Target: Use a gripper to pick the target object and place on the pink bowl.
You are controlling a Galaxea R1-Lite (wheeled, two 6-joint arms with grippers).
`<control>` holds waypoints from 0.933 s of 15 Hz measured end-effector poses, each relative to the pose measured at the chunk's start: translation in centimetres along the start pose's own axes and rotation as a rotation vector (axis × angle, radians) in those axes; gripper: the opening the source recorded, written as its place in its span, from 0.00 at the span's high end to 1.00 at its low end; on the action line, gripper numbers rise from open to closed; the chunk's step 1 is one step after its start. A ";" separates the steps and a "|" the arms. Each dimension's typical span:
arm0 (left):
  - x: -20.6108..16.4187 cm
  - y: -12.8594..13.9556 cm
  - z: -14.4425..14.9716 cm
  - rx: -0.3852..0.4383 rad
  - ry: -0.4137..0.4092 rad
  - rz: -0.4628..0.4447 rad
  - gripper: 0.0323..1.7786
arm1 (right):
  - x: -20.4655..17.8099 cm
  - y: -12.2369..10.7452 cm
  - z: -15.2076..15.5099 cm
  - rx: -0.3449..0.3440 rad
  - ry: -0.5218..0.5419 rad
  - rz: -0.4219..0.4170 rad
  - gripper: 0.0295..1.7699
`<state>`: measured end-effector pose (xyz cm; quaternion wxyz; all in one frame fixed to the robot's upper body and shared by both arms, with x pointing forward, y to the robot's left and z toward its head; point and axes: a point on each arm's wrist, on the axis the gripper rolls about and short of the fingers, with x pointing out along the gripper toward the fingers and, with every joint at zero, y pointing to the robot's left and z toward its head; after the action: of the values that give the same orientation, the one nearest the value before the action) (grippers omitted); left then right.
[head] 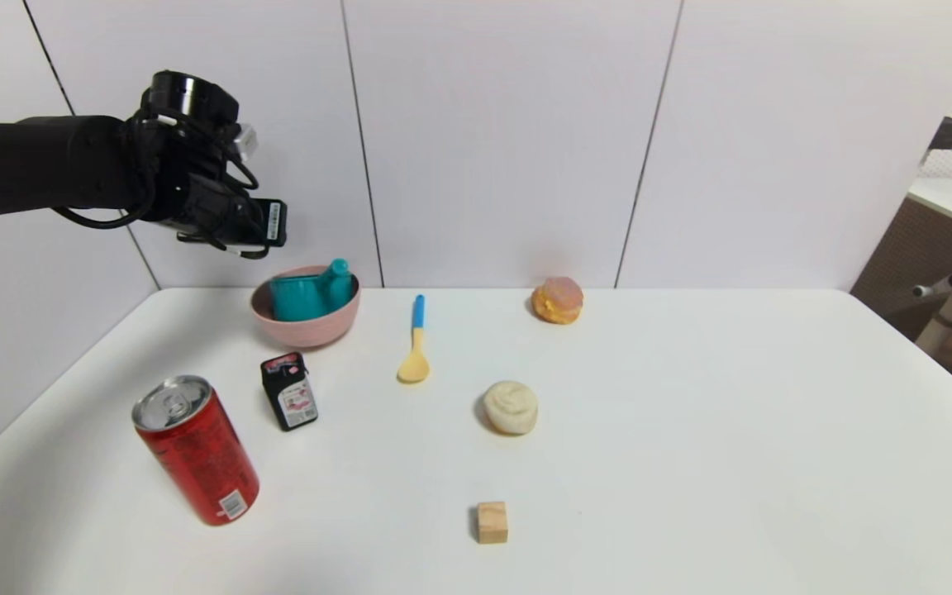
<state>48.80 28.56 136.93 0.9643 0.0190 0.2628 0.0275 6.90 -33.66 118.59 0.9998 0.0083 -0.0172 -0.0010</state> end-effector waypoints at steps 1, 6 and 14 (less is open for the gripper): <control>-0.1 0.0 0.2 -0.002 -0.009 0.000 0.46 | 0.0 0.0 0.0 0.000 0.000 0.000 0.03; -5.0 0.8 3.4 -0.029 -0.164 -0.005 0.26 | 0.0 0.0 0.0 0.000 0.000 0.000 0.03; -21.0 4.6 -0.9 -0.043 -0.279 0.036 0.12 | 0.0 0.0 0.0 0.000 0.000 0.000 0.03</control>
<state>30.09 31.80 147.05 0.9910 0.0066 0.1251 0.0474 6.90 -33.66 118.59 0.9998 0.0083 -0.0172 -0.0010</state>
